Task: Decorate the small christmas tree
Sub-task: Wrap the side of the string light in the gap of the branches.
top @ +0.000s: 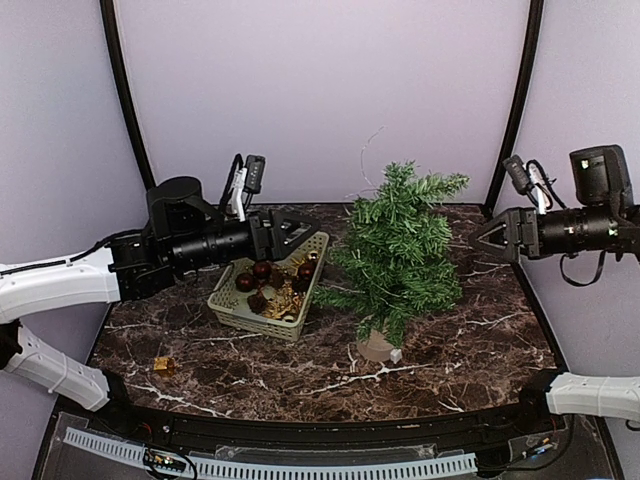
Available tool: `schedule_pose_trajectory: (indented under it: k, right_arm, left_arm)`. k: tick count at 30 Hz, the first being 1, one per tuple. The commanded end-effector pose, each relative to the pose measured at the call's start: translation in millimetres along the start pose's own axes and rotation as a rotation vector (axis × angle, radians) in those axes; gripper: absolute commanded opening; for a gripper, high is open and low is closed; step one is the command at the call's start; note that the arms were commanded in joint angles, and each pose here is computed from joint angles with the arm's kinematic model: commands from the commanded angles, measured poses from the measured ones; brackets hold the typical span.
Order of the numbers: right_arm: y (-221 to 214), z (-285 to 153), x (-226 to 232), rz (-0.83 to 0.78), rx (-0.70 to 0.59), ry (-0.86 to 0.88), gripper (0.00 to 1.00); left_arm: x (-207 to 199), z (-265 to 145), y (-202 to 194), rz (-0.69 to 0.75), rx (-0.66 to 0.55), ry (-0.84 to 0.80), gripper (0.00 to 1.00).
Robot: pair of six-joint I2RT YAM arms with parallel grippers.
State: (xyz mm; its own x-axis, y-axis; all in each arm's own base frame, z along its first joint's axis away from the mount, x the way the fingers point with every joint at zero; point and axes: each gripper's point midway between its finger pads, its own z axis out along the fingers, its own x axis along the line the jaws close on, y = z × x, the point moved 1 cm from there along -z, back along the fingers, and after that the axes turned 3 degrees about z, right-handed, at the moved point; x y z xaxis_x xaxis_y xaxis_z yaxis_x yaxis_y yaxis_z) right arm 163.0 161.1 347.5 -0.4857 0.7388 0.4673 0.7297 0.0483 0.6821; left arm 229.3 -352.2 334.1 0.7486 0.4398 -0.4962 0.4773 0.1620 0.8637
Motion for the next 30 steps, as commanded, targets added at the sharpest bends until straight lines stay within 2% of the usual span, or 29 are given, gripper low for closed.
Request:
schedule_pose_trajectory:
  k: [1,4,13,16,21,30]
  right_arm:
    - [34.9,-19.4,11.3,-0.024,-0.186,0.016,0.86]
    - [56.2,-21.6,14.8,-0.029,-0.265,0.017,0.86]
    - [130.6,-3.4,40.1,-0.101,-0.445,0.108,0.87]
    - [150.7,11.4,48.1,-0.123,-0.462,0.146,0.88]
    - [178.2,38.2,53.0,-0.150,-0.468,0.169,0.88]
    - [211.6,74.9,47.3,-0.098,-0.467,0.260,0.87]
  left_arm:
    - [-21.4,1.8,27.7,0.075,-0.020,-0.077,0.78]
    - [-32.4,7.4,45.8,0.073,-0.033,-0.134,0.74]
    - [-34.1,48.9,90.5,0.118,-0.041,-0.184,0.74]
    - [-26.4,69.9,86.6,0.141,0.001,-0.173,0.75]
    - [-22.0,87.9,98.5,0.184,0.000,-0.162,0.75]
    - [-5.6,117.6,108.3,0.217,0.004,-0.150,0.68]
